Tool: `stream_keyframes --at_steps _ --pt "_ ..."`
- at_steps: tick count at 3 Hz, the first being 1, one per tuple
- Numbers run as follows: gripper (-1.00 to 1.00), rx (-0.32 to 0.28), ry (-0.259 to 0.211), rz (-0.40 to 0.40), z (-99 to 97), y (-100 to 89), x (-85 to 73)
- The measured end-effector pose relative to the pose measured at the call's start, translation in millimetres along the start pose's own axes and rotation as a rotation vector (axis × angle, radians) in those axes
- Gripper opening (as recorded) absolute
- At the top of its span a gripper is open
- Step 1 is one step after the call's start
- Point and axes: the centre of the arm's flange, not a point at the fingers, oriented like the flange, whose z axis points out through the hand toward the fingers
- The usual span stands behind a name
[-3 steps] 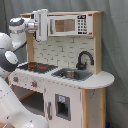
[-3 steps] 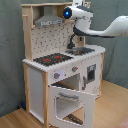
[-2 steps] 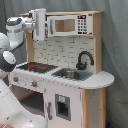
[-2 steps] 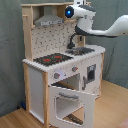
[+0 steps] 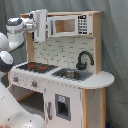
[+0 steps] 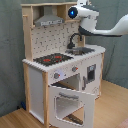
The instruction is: Play with the kitchen
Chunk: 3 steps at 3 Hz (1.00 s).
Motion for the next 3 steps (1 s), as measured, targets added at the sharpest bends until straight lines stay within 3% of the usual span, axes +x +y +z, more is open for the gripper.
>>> stream_keyframes --at_steps 3 --pt "-1.00 0.020 0.029 -0.023 13.9 23.9 -19.2"
